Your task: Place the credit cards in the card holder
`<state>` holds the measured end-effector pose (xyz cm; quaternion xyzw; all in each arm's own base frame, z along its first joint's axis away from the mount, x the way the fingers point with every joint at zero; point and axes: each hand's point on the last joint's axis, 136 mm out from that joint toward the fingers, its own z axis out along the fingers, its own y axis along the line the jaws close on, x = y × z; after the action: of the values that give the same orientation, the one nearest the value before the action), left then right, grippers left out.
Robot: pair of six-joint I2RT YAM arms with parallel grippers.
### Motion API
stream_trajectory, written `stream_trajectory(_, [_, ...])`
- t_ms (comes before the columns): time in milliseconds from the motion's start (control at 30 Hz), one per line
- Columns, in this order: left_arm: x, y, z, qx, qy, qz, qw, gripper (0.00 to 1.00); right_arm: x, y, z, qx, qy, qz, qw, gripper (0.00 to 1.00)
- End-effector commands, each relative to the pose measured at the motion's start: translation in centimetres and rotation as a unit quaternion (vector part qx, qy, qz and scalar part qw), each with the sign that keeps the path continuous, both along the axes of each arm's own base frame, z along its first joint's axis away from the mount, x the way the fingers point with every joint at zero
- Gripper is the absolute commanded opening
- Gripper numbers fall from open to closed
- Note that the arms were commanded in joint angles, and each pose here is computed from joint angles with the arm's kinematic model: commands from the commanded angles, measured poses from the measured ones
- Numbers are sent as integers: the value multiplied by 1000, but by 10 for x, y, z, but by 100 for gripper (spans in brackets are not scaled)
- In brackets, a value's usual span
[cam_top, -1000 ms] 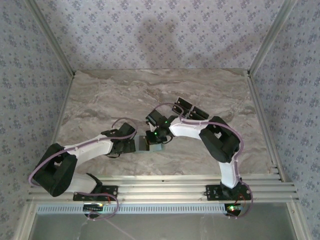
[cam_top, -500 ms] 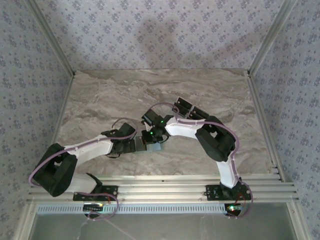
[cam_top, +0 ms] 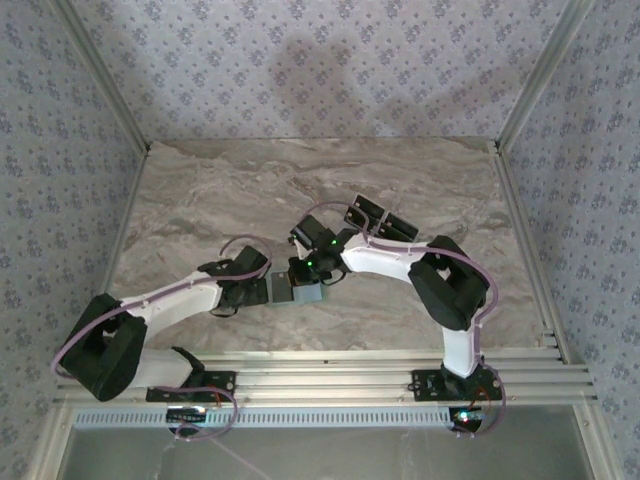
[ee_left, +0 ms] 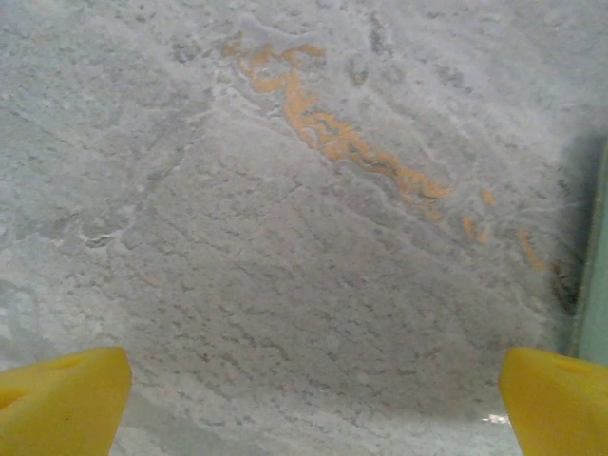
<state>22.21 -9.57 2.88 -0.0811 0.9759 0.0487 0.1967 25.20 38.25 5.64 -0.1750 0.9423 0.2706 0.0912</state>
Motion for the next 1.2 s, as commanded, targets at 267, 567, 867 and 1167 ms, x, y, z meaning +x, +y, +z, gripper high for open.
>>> stream_trajectory(267, [3, 5, -2, 19, 11, 14, 1000, 100, -4, -11, -28, -41, 13, 1, 999, 7])
stream_trajectory(567, [4, 1, -8, 14, 17, 9, 1000, 100, -5, -5, -38, -42, 22, 6, 999, 6])
stream_trajectory(867, [4, -2, -13, 12, 22, 7, 1000, 100, -7, 1, -42, -44, 26, 13, 999, 6])
stream_trajectory(1167, [4, -3, -14, 10, 23, 4, 1000, 100, -10, 7, -39, -48, 21, 22, 998, 6])
